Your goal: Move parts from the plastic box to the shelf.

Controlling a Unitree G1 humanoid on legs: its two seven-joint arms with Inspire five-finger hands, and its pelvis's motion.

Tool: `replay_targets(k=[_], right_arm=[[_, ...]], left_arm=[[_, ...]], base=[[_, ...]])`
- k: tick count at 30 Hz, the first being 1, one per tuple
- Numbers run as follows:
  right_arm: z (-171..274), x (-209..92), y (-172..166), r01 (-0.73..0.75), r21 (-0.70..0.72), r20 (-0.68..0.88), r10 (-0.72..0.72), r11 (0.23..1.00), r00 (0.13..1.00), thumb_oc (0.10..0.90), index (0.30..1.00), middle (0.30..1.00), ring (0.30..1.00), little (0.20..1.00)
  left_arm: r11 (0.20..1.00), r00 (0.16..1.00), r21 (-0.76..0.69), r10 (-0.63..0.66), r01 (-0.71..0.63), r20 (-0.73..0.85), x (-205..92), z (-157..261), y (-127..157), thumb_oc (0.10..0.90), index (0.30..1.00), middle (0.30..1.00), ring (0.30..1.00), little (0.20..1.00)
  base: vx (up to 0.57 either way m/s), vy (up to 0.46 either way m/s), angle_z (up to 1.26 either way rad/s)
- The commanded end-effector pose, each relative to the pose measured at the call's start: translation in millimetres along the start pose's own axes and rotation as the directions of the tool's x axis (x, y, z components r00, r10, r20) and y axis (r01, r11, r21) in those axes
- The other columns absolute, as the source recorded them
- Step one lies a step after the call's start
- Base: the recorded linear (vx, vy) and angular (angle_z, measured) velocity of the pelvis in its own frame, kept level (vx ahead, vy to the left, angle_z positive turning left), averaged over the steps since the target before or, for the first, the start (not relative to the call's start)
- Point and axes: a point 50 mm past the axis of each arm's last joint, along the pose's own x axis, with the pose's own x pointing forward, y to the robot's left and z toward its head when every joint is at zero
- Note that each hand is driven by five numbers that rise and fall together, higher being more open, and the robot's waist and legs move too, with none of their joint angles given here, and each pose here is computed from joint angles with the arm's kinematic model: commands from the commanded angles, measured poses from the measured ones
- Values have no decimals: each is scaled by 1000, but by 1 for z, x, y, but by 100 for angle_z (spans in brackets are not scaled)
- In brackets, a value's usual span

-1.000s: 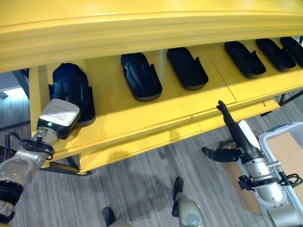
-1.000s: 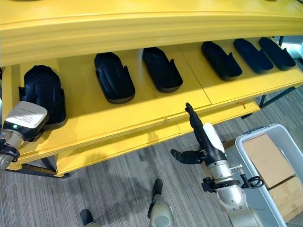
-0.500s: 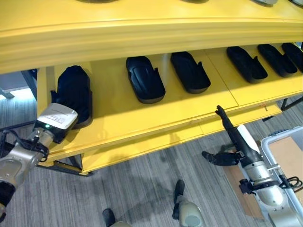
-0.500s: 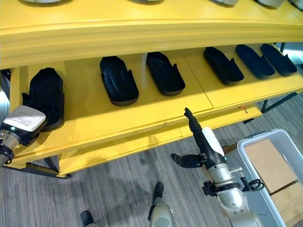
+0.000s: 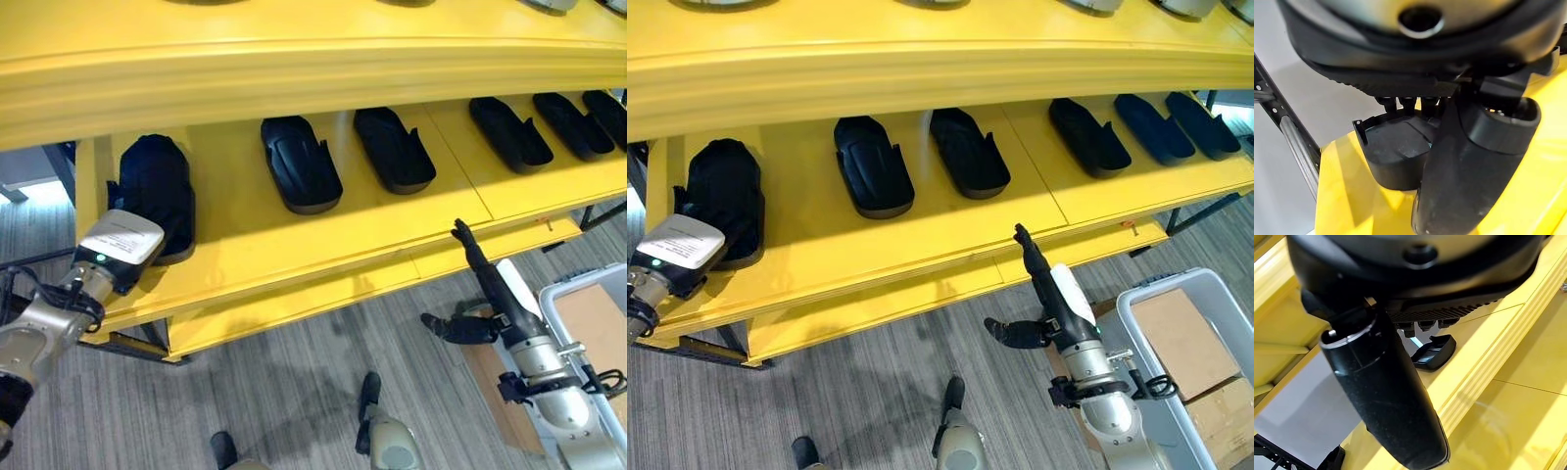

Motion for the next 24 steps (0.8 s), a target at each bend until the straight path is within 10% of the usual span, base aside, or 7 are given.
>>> replay_targets(k=[1,24], right_arm=[[49,13,-37,184,-18,279,-171,983,945,900,1000,1000,1000,1000],[47,10,-39,193,-19,269,-180,981,946,900,1000,1000,1000,1000]], left_arm=[[980,971,71,194,-186,-137,3,-44,50,900,1000,1000,1000,1000],[981,979,68,188,-183,-75,18,-27,50,900,1000,1000,1000,1000]], base=[[0,0,0],[7,2,-1]])
